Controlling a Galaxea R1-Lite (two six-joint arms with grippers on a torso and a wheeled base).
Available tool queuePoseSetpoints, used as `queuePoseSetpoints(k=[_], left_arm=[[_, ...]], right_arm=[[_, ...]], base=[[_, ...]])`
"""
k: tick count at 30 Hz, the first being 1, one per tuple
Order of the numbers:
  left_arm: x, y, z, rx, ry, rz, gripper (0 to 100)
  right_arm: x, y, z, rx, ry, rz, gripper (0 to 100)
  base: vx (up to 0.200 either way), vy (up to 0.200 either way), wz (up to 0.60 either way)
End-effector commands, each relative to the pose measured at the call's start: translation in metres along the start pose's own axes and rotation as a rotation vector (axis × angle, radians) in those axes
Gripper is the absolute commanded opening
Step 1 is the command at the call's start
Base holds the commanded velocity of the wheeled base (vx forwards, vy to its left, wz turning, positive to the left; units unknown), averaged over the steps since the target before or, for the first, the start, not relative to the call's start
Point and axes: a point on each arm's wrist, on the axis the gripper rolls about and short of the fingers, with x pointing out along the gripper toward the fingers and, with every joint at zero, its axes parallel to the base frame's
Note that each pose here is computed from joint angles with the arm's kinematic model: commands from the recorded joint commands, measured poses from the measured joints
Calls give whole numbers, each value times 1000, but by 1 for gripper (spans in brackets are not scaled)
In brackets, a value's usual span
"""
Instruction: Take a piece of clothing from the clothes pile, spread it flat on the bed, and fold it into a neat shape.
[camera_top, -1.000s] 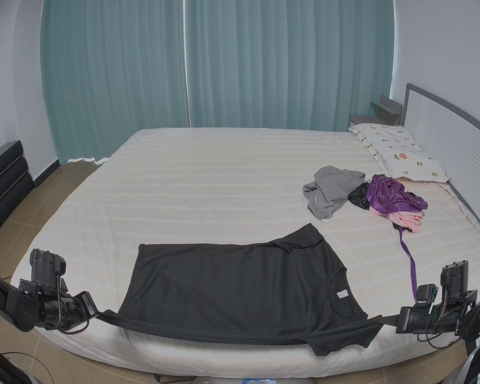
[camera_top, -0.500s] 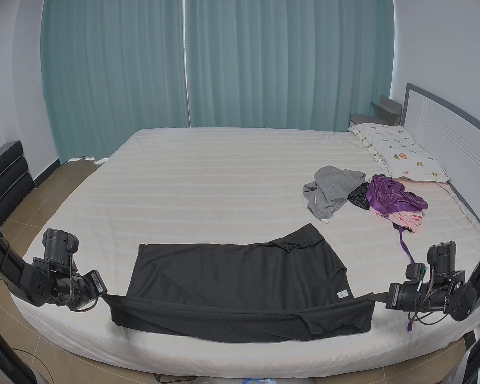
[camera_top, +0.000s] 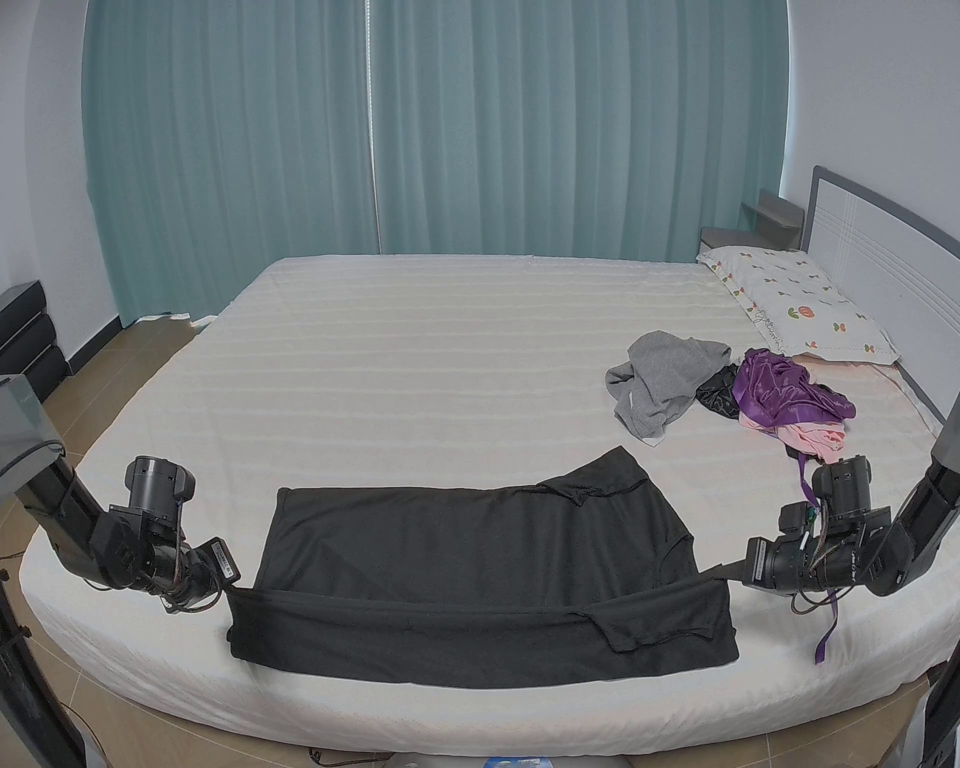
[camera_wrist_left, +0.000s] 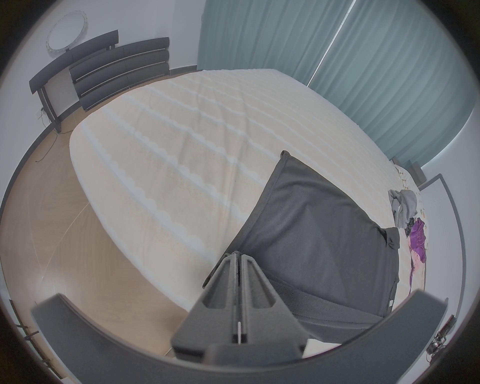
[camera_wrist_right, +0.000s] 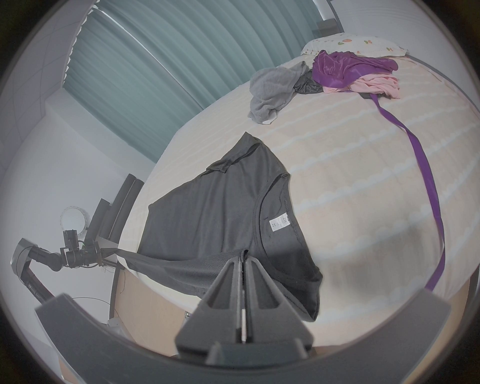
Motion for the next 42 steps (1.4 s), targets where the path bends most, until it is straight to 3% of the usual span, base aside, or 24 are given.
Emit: queuePoseSetpoints(k=[1, 21, 22, 29, 35, 39, 41, 42], left_arm=[[26, -6, 2, 1, 31, 18, 0], [73, -19, 5, -40, 64, 31, 0], [73, -19, 5, -40, 64, 31, 100], [71, -22, 5, -76, 59, 22, 100], [55, -21, 8, -89, 39, 6, 100], [16, -13, 2, -114, 62, -79, 100], [11, -12, -1, -121, 73, -94, 100], [-1, -7, -8, -150, 83, -123, 100]], right_arm=[[19, -6, 12, 15, 20, -11, 0], [76, -20, 13, 59, 79, -53, 0], [76, -20, 13, 59, 79, -53, 100], [62, -11, 15, 100, 57, -40, 100], [34, 6, 0, 107, 40, -5, 100], [19, 35, -28, 202, 52, 61, 100], [20, 39, -34, 220, 63, 56, 100], [23, 47, -43, 289, 70, 28, 100]], base=[[0, 0, 0], [0, 0, 0], [0, 0, 0], [0, 0, 0], [0, 0, 0], [0, 0, 0], [0, 0, 0], [0, 0, 0]])
